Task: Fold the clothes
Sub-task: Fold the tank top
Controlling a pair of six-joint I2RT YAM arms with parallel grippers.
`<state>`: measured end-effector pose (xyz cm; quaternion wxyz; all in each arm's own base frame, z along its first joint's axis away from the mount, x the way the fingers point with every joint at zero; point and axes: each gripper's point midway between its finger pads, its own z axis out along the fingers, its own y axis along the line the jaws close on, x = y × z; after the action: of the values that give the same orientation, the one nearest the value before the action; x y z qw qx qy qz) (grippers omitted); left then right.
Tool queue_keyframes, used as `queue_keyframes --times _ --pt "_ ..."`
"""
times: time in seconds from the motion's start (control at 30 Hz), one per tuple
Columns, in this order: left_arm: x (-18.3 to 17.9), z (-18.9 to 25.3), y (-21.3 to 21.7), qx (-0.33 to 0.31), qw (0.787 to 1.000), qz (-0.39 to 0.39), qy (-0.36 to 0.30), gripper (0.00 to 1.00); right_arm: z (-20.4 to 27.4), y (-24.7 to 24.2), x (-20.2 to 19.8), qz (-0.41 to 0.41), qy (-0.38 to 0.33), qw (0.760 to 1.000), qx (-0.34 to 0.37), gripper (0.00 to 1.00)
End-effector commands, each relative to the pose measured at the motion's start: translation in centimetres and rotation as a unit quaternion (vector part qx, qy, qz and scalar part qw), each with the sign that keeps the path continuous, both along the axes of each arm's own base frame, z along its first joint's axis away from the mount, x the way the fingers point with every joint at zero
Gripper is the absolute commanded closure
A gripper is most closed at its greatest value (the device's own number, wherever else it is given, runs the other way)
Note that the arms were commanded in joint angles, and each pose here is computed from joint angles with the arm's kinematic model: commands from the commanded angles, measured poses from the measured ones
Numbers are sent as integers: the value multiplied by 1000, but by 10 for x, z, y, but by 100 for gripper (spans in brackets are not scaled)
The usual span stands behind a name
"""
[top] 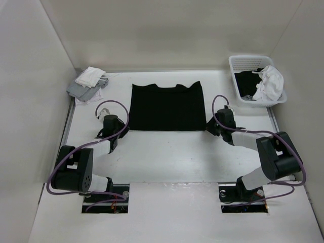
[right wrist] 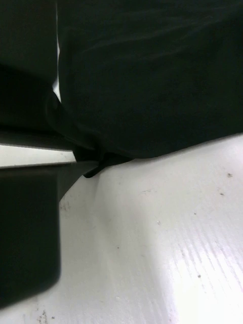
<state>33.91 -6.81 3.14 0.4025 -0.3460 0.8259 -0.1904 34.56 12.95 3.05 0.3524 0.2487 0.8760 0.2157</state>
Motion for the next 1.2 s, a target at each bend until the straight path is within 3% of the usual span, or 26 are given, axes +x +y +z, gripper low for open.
queue_keyframes --times 0.0,0.07,0.13,0.73,1.03,1.17 --pt "6 19 3 1 999 6 -35 99 20 5 6 2 -28 1000 0 72" --pt "5 15 3 0 1000 5 -30 99 19 0 0 -7 -29 999 -11 54" --pt "3 11 2 -2 1000 3 -25 99 20 1 -4 -4 -30 999 -13 53" --pt "4 34 18 -14 998 29 -62 99 3 12 6 -4 22 999 -49 68" --pt "-2 20 28 -32 997 50 -47 100 16 17 7 -16 4 999 -49 56" --pt "0 18 26 -33 997 45 -45 100 6 22 7 -3 19 999 -48 61"
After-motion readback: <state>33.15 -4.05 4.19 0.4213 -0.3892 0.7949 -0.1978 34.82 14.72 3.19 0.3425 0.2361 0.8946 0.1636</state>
